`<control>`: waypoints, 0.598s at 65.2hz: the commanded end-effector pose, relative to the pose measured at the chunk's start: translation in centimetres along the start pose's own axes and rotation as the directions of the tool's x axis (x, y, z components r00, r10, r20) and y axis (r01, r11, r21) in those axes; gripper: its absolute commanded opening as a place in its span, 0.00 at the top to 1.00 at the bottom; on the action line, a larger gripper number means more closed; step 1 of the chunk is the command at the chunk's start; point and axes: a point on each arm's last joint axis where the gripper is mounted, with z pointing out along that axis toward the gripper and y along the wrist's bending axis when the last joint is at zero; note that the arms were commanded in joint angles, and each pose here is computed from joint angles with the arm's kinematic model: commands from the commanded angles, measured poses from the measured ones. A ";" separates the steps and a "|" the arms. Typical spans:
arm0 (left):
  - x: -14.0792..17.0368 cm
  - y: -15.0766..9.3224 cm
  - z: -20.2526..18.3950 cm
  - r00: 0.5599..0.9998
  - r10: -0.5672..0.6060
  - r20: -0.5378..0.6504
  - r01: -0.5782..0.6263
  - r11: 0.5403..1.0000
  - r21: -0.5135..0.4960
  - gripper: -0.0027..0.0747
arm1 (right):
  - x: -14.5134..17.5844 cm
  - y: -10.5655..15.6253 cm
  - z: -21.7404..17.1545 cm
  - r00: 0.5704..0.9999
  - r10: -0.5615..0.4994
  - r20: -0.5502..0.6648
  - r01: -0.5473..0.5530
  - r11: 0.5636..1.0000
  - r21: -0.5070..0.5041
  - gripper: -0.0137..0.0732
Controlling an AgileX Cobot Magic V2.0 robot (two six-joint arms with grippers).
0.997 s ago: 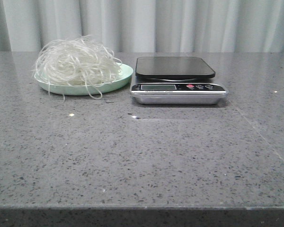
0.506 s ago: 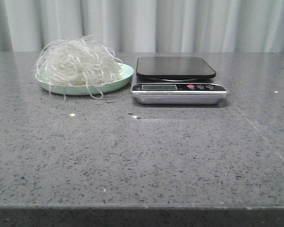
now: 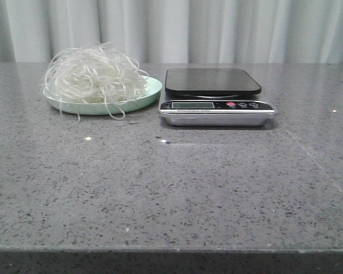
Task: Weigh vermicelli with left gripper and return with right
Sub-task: 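Move the left gripper above the vermicelli on the pale green plate, then lower the left gripper and grasp the vermicelli pile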
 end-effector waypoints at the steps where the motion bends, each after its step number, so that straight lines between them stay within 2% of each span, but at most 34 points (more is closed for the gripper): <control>1: -3.2 -0.9 2.2 0.999 0.006 0.051 -0.008 0.999 0.044 0.12 | -1.1 0.0 -0.2 0.994 -0.008 0.108 0.007 1.000 0.005 0.63; 18: -6.1 -3.4 10.5 0.981 0.045 -0.189 -0.019 0.991 0.134 0.12 | -1.1 0.0 -0.2 0.994 -0.008 0.108 0.007 1.000 0.005 0.63; 28: -7.3 -4.8 15.4 0.937 0.075 -0.340 -0.017 0.985 0.170 0.12 | -1.1 0.0 -0.2 0.994 -0.008 0.108 0.007 1.000 0.005 0.63; 39: -7.0 -5.7 20.2 0.867 0.105 -0.487 -0.011 0.981 0.192 0.12 | -1.1 0.0 -0.2 0.994 -0.008 0.108 0.007 1.000 0.005 0.63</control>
